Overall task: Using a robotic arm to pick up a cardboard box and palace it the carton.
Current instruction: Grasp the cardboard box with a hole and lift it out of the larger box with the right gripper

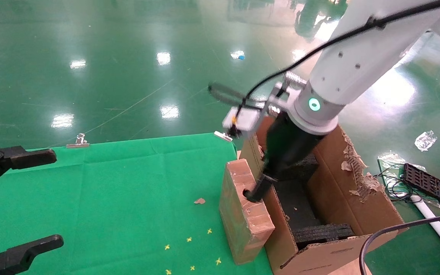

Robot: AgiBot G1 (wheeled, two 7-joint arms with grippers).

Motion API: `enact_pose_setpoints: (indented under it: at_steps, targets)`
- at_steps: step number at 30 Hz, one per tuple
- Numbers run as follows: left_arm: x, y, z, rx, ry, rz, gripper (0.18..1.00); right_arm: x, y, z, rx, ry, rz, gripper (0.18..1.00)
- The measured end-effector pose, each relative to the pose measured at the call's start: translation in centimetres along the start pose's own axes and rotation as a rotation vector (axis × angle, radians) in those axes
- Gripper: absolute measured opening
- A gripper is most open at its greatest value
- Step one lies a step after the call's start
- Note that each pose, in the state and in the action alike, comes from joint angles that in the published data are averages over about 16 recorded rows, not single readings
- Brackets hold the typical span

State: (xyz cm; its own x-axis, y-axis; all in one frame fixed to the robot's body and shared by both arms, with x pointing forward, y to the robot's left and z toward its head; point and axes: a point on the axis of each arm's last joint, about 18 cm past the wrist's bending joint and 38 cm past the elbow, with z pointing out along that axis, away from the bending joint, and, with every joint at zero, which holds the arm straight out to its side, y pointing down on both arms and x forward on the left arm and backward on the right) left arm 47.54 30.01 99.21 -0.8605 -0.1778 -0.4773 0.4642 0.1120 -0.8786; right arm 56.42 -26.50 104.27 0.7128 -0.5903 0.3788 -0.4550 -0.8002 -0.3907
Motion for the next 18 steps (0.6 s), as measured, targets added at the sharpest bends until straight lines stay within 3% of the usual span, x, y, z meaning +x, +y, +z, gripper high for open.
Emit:
enact_pose_setpoints:
  at_steps: [8, 18]
  targets:
    - [0.0, 0.0, 0.0, 0.0, 0.0, 0.0, 1.001, 1.2, -0.1, 1.2, 0.024, -0.078, 0.299, 1.0]
    - [0.0, 0.0, 0.0, 0.0, 0.0, 0.0, 1.001, 1.2, -0.4, 4.3, -0.05, -0.092, 0.412, 1.0]
